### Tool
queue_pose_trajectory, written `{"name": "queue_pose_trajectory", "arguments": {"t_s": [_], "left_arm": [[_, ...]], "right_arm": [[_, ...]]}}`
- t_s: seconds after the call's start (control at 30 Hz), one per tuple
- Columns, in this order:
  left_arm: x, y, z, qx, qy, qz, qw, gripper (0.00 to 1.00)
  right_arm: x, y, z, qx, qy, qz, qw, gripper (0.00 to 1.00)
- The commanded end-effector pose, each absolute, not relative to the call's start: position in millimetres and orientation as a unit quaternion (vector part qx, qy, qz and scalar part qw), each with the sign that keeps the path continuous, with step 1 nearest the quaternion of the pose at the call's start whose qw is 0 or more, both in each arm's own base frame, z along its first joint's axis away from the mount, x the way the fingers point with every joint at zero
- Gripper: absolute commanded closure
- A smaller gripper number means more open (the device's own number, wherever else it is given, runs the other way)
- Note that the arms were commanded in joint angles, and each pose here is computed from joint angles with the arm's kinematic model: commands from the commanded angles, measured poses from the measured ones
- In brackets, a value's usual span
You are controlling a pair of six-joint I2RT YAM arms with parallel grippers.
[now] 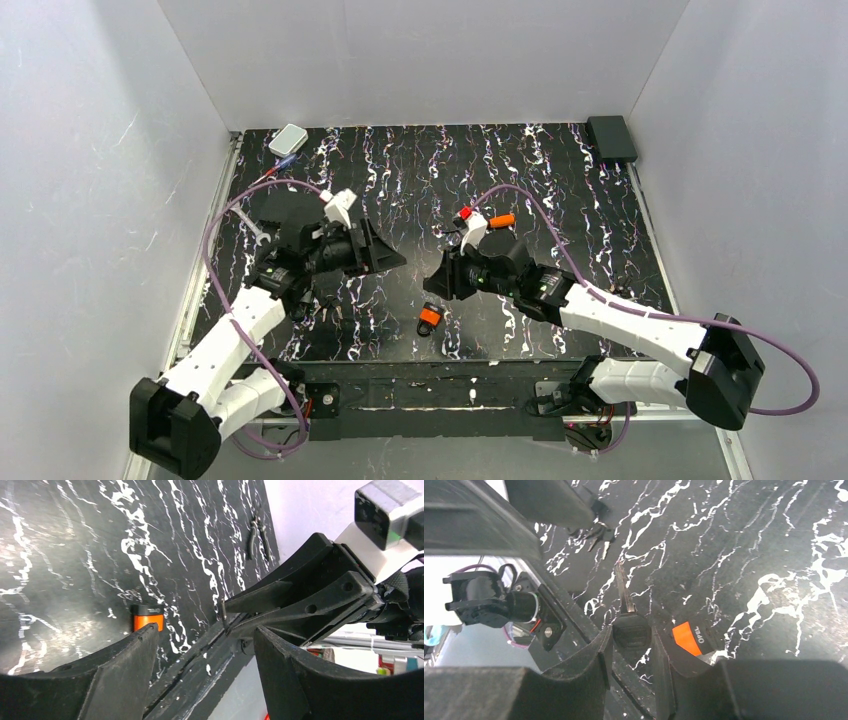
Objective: Unlock with the key
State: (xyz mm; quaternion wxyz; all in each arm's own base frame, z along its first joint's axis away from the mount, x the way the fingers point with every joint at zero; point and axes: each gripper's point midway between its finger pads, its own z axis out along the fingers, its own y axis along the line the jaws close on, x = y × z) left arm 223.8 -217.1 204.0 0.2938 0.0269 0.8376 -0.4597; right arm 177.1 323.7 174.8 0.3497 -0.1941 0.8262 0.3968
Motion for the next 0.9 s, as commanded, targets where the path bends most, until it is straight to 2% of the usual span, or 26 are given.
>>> {"name": "queue_pose_trajectory", "arguments": {"t_s": [0.0,0.17,0.37,0.63,0.8,0.87], "left_arm": [[219,-242,211,0.035,0.820,-0.492,0.289,0.33],[223,-252,209,0.025,0.821,-0.492,0.288,0.42],[220,-258,204,0.022,0.826,-0.487,0.283,0.46],[217,-264,193,0.023,0.834,-0.481,0.271,0.63],[215,-267,186,0.022,0.839,-0.476,0.262,0.64],[214,-268,185,0.022,0.841,-0.476,0.258,0.68]], "right_arm": [[165,336,201,-0.226,0.786,0.443,0.367,0.74],[161,335,205,-0.238,0.778,0.445,0.374,0.74],[161,334,205,-0.240,0.778,0.441,0.377,0.75],[162,335,205,-0.247,0.777,0.437,0.381,0.75],[161,335,204,-0.257,0.775,0.433,0.382,0.75],[162,335,203,-0.261,0.776,0.429,0.382,0.75]]}}
